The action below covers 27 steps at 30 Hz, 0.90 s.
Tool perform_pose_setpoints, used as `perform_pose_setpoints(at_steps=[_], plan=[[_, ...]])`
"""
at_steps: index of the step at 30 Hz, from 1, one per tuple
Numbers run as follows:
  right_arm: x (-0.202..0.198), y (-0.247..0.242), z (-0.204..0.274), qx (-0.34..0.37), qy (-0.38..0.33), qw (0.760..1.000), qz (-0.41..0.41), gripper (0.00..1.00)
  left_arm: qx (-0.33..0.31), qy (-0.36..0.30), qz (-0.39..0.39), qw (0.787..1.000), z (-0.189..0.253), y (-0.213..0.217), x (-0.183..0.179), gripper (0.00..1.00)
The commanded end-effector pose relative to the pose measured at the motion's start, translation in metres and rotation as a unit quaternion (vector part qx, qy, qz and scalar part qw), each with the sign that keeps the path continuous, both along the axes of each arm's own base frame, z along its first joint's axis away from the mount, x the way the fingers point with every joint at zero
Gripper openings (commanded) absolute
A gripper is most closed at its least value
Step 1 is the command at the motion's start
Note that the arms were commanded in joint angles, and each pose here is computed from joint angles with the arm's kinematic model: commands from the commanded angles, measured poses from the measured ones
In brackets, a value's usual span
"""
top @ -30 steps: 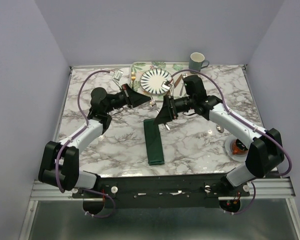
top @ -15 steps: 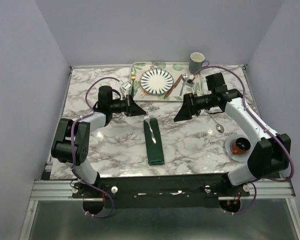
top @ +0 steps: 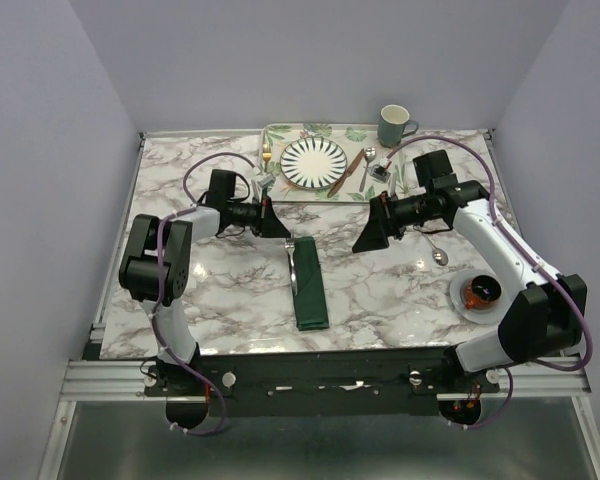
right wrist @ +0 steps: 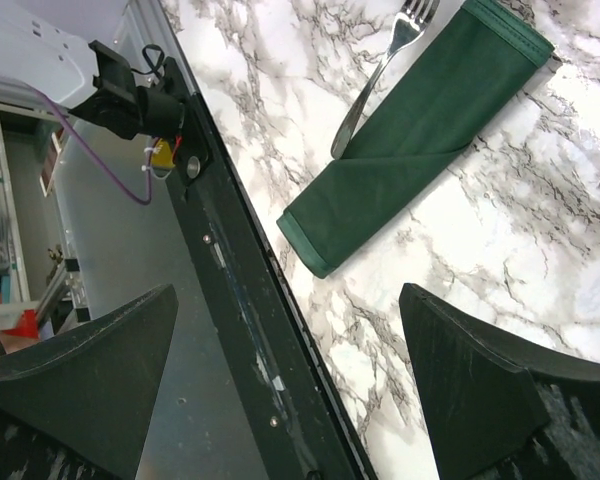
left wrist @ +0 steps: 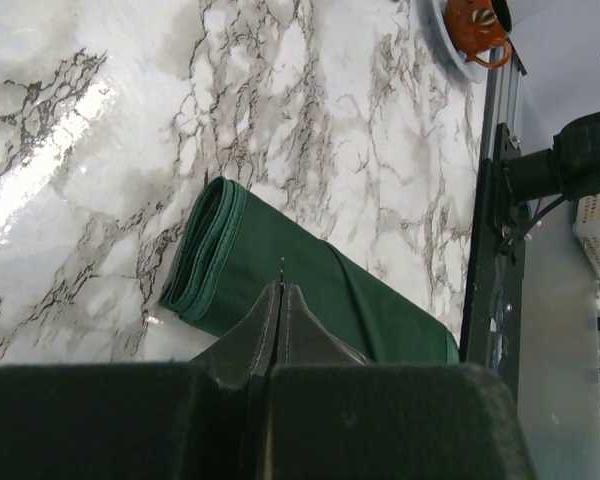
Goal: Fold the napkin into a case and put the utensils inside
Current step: Insert the fork into the folded napkin.
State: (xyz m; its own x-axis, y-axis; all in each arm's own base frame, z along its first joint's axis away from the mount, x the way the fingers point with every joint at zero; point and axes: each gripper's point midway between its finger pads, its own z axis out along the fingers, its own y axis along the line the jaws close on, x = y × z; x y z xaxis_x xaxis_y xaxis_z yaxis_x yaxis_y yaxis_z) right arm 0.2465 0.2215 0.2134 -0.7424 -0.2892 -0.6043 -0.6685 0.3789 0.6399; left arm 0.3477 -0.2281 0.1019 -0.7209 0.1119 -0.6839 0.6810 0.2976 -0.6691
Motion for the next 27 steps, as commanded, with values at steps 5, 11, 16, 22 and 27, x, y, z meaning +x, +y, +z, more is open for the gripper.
perform_pose_setpoints(at_steps=[5,11,16,22,27], plan=[[-0.001,-0.001,0.003,0.000,0.001,1.000,0.004,1.00,-0.012,-0.017,-0.007,1.000,-0.012,-0.002,0.008,0.00],[-0.001,0.000,0.002,0.003,0.006,1.000,0.006,1.00,-0.034,-0.010,0.001,0.999,-0.012,-0.008,0.017,0.00],[-0.001,0.001,0.003,0.004,0.005,1.000,0.007,1.00,-0.038,-0.008,0.000,0.999,-0.017,-0.010,0.020,0.00],[-0.002,0.000,0.003,0.004,0.004,1.000,0.007,1.00,-0.043,0.006,-0.012,0.999,-0.022,-0.014,0.007,0.00],[-0.003,0.000,0.002,0.003,0.008,1.000,0.007,1.00,-0.047,0.016,-0.015,0.999,-0.025,-0.017,-0.007,0.00]])
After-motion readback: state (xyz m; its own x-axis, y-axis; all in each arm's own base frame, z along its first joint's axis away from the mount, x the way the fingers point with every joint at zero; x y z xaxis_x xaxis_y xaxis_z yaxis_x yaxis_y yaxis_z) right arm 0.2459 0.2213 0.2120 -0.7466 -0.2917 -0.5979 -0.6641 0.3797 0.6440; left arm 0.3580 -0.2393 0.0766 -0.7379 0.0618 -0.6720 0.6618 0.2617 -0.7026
